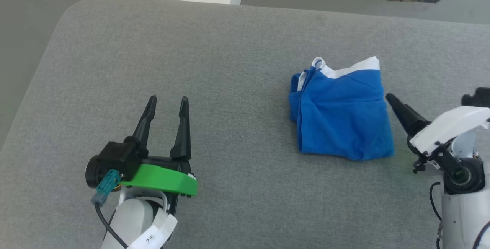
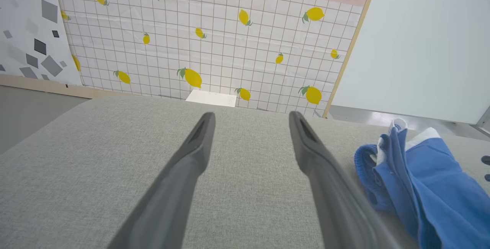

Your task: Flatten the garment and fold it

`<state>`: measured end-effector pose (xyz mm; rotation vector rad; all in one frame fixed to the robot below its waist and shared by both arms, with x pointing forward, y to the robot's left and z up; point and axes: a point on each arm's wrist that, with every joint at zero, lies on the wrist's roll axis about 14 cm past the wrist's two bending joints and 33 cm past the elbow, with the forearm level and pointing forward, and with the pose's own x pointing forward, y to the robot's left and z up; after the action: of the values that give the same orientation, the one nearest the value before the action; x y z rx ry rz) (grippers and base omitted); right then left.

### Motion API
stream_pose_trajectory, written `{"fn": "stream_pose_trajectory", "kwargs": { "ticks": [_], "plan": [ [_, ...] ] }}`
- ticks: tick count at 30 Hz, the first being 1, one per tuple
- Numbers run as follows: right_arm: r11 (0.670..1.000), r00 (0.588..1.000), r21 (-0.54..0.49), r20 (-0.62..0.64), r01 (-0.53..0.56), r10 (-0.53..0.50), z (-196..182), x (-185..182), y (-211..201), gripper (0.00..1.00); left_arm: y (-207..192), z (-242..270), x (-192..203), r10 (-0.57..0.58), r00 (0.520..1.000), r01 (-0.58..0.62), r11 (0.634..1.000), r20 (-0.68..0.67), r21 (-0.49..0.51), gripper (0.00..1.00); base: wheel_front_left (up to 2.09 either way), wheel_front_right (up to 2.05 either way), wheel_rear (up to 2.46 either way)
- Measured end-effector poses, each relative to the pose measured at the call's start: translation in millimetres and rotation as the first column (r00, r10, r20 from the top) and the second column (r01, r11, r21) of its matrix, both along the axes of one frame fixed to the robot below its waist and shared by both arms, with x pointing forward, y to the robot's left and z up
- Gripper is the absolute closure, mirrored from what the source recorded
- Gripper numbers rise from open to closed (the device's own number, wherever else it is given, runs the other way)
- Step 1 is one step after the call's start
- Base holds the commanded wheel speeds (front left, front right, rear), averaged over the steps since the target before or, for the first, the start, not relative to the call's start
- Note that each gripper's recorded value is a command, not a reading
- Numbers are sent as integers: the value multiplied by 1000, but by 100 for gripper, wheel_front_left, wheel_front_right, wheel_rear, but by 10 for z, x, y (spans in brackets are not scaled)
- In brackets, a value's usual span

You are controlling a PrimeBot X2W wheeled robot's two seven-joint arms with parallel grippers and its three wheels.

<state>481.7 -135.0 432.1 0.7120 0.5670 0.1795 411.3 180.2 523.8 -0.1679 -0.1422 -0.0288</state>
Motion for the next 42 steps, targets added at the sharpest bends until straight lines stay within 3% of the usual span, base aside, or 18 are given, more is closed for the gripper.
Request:
{"fn": "stream_pose_trajectory", "kwargs": {
  "ticks": [8, 13, 14, 15, 17, 18, 24, 31, 33, 36, 40, 42],
  "plan": [
    [990, 973, 10, -183, -140, 140, -351, -71, 309, 0, 70, -52, -24, 20, 1000, -20, 1000, -17, 5, 0, 0, 0, 0],
    [978, 950, 36, -229, -207, 210, -390, -89, 486, 0, 99, -55, -39, 29, 999, -29, 1000, -19, 7, 0, 0, 0, 0],
    [975, 946, 44, -233, -220, 224, -382, -89, 525, 19, 100, -53, -41, 29, 999, -29, 1000, -19, 8, 0, 0, 0, 0],
    [971, 942, 55, -236, -232, 238, -373, -94, 566, 59, 101, -50, -43, 30, 999, -30, 1000, -18, 8, 0, 0, 0, 0],
    [965, 936, 77, -236, -252, 263, -355, -114, 644, 95, 99, -41, -45, 29, 999, -29, 1000, -15, 7, 0, 0, 0, 0],
    [963, 934, 84, -234, -257, 270, -344, -122, 671, 100, 95, -35, -44, 29, 1000, -28, 1000, -14, 7, 0, 0, 0, 0],
    [948, 919, 100, -231, -302, 318, -264, -194, 769, 100, 25, 0, -17, 8, 1000, -8, 1000, -1, 1, 0, 0, 0, 0],
    [945, 921, 27, -214, -327, 325, -156, -248, 672, 100, -135, 24, 58, -38, 999, 38, 999, 12, -8, 0, 0, 0, 0],
    [935, 919, -48, -207, -351, 335, -105, -242, 605, 100, -191, 34, 89, -54, 998, 54, 998, 17, -9, 0, 0, 0, 0],
    [893, 919, -238, -199, -382, 341, -18, -210, 359, 100, -331, 58, 157, -97, 995, 97, 995, 31, -5, 0, 0, 0, 0],
    [851, 929, -379, -212, -363, 302, 29, -228, -29, 100, -587, 74, 246, -172, 984, 173, 985, 45, -8, 0, 0, 0, 0],
    [812, 933, -463, -233, -354, 274, 35, -260, -281, 100, -756, 69, 297, -220, 974, 221, 975, 50, -11, 0, 0, 0, 0]
  ]
}}
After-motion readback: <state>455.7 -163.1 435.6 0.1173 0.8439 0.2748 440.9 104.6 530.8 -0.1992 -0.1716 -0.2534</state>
